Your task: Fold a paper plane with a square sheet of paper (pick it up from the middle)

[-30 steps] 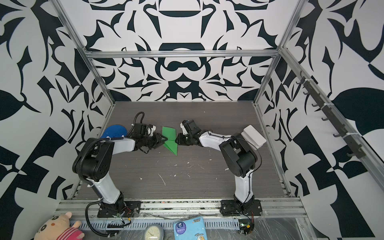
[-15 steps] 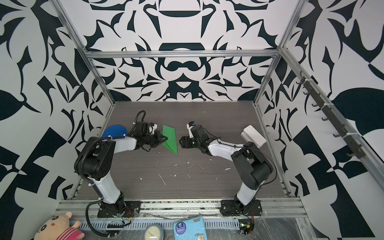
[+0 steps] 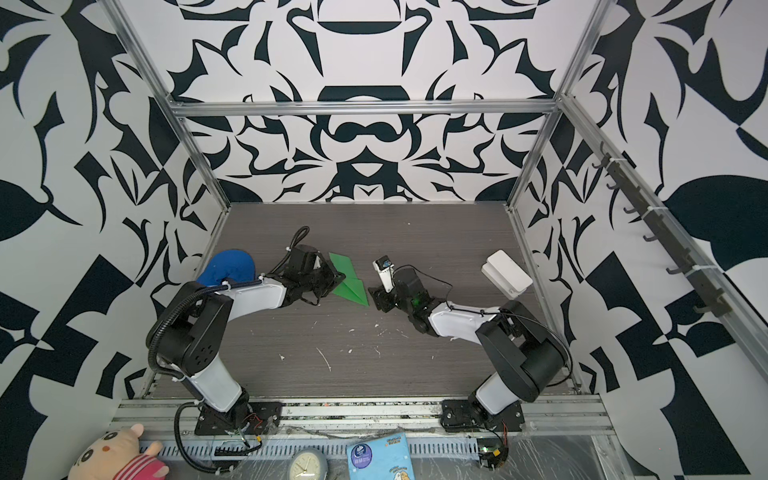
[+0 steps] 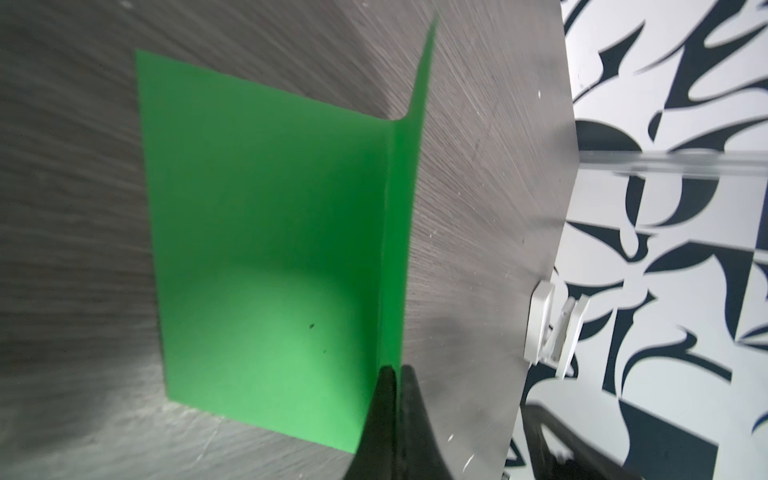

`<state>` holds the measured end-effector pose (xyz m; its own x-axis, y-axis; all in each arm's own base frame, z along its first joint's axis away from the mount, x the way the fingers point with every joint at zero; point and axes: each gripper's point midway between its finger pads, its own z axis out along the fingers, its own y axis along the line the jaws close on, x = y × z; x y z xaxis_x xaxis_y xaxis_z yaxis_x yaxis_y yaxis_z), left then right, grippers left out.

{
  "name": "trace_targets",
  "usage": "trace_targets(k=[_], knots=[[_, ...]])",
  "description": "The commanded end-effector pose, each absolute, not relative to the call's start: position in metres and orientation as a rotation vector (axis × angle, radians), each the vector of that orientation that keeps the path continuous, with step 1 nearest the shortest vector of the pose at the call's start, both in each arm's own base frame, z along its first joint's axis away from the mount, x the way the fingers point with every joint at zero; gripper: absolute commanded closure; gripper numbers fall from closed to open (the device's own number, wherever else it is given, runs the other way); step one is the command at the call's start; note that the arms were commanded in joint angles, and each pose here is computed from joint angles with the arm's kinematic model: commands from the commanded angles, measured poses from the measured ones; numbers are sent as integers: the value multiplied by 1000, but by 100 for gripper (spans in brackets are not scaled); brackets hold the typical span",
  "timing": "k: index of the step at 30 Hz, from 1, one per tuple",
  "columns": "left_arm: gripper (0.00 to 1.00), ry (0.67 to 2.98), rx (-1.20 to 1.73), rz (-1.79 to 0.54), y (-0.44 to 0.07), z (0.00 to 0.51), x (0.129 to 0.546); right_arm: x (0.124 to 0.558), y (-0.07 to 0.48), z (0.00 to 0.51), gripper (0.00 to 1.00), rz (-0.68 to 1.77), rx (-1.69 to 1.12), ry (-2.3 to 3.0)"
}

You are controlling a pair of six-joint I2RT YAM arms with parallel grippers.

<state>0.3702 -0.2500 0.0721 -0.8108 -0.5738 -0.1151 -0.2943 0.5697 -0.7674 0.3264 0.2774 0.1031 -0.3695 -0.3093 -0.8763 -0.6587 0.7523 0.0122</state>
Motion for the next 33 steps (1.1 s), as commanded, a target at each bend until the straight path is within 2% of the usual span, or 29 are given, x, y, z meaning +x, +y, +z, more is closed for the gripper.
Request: trace_targets(k=[1, 10, 22, 26, 29, 33], knots=[[100, 2418, -870, -1053, -241, 68, 373, 322, 310, 120, 28, 363, -951, 1749], [99, 2497, -885, -1023, -241, 65, 362, 323, 342, 95, 32, 244, -1039, 1641], [98, 2534, -932, -1048, -238, 70, 342, 322, 341, 83, 37, 123, -990, 1610], [97, 2552, -932, -1040, -237, 70, 340, 326, 344, 83, 42, 118, -993, 1614], [97, 2570, -931, -1036, -238, 71, 338, 326, 348, 81, 49, 121, -1009, 1626], [97, 2590, -926, -1050, -240, 74, 335, 324, 352, 79, 51, 123, -1039, 1622]])
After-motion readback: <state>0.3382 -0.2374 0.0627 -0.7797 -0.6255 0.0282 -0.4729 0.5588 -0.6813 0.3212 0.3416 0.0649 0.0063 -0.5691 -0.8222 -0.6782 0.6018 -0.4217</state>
